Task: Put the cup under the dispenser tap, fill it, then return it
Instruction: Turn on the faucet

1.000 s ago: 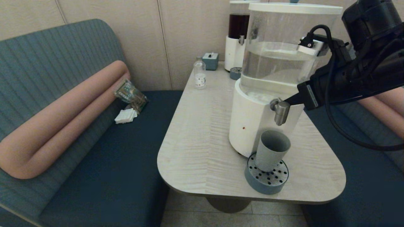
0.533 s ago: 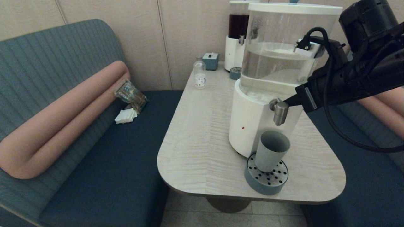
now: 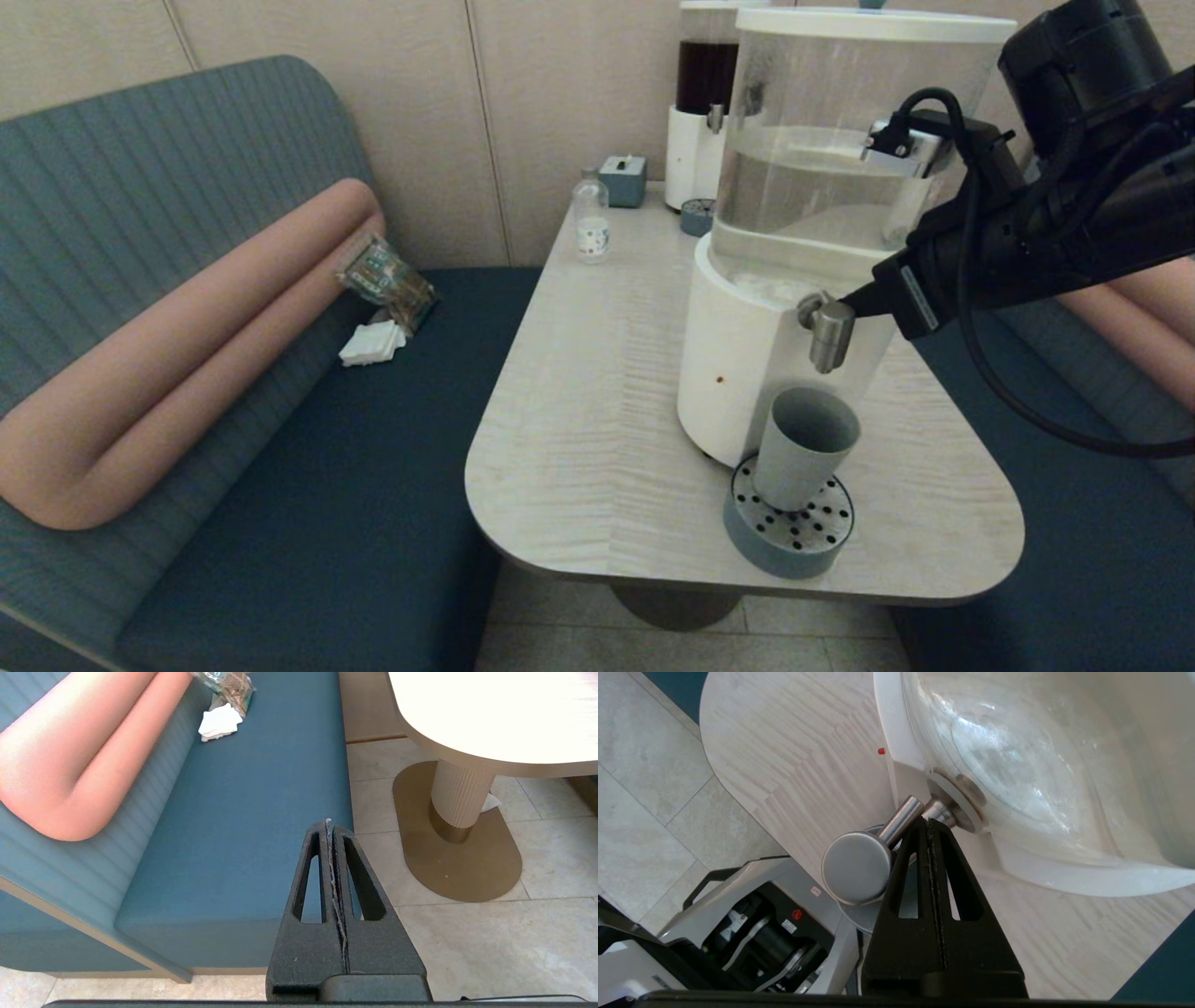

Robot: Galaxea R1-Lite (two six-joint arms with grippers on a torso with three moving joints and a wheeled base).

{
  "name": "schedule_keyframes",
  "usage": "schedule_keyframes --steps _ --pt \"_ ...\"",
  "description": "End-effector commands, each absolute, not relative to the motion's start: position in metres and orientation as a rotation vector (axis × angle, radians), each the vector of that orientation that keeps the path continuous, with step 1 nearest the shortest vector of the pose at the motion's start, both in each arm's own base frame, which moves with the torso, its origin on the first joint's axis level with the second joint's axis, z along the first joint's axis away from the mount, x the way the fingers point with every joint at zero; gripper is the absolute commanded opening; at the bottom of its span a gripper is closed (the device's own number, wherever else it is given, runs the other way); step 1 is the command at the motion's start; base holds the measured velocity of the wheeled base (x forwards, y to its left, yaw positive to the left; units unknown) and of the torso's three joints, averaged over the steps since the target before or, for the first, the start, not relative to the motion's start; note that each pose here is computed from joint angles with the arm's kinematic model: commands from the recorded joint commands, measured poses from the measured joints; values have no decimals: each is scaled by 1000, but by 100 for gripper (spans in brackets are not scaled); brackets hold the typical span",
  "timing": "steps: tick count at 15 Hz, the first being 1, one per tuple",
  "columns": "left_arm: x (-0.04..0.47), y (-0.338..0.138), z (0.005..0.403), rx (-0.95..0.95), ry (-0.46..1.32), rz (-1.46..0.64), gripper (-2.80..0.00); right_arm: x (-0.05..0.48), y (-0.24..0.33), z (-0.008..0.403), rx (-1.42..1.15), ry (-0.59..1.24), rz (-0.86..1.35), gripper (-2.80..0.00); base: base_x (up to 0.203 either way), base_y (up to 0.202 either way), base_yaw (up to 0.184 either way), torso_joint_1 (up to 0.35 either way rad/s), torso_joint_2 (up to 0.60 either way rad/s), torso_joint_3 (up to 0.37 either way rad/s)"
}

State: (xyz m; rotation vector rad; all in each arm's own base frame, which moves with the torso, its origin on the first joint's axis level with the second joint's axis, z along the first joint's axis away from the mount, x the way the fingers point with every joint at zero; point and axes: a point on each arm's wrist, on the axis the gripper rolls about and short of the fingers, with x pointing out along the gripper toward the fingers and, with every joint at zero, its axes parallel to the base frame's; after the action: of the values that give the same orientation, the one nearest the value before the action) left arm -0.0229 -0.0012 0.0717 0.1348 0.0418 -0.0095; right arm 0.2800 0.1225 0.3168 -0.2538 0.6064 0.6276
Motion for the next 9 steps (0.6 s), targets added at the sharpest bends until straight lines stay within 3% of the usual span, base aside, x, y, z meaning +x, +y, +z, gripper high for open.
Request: schedule_keyframes --steps 1,9 --pt "-23 -1 72 135 44 -9 -280 278 124 319 -256 582 638 -280 0 0 0 0 0 0" --pt "-23 -1 72 135 44 -9 -280 276 130 318 -259 566 660 -280 0 0 0 0 0 0"
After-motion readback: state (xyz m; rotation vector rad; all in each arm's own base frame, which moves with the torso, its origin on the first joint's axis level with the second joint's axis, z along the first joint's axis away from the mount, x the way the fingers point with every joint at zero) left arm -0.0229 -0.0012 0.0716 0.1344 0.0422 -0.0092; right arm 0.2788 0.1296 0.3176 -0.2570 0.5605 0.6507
